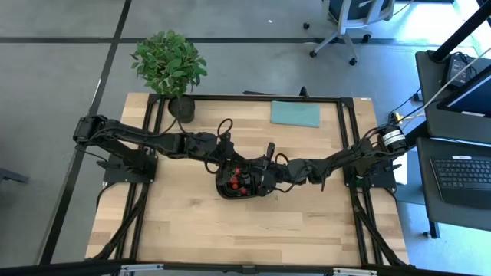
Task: Pick and placing Produce into tupperware
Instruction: Put the red cherry into the right section of the black bin
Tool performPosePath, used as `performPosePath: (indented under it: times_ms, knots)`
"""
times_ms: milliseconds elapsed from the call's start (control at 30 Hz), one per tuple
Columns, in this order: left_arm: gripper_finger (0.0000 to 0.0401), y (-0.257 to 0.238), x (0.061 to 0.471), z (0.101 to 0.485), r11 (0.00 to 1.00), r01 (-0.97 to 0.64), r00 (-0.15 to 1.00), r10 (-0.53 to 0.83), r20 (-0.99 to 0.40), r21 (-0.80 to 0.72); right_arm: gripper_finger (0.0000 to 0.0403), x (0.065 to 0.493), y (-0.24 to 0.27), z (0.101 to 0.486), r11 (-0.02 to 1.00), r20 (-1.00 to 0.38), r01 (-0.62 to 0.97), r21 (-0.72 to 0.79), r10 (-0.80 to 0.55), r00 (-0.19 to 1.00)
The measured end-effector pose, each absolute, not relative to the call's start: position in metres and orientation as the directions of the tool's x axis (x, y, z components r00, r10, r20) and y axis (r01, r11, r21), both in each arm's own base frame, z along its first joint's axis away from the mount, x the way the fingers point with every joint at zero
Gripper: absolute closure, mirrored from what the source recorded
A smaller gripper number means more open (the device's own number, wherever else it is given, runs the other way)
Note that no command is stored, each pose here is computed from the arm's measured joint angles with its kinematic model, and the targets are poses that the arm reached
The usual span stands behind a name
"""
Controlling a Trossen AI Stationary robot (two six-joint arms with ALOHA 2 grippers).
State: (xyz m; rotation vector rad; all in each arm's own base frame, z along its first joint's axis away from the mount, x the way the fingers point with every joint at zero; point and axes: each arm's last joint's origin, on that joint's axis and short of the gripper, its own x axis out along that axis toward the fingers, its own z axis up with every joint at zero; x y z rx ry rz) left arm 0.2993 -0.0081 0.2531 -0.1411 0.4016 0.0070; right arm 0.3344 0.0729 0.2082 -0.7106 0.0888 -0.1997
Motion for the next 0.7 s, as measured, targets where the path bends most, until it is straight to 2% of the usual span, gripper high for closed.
performPosePath:
  times_ms: [267,533,700]
  knots:
    - [0.0349,-0.0080,0.2992,0.2527,0.990,-0.036,0.919,-0.020,-0.394,-0.135,0.0393,0.3342,0.0732,0.2082,0.754,-0.013,0.154,-0.638,-0.211,0.978]
    - [0.0348,-0.0075,0.2993,0.2529,0.991,-0.040,0.920,-0.015,-0.392,-0.130,0.0398,0.3340,0.0724,0.2084,0.764,-0.012,0.177,-0.620,-0.236,0.972]
    - [0.0334,-0.0074,0.2990,0.2522,0.993,-0.039,0.917,-0.010,-0.400,-0.115,0.0399,0.3340,0.0723,0.2082,0.763,-0.014,0.180,-0.621,-0.240,0.971]
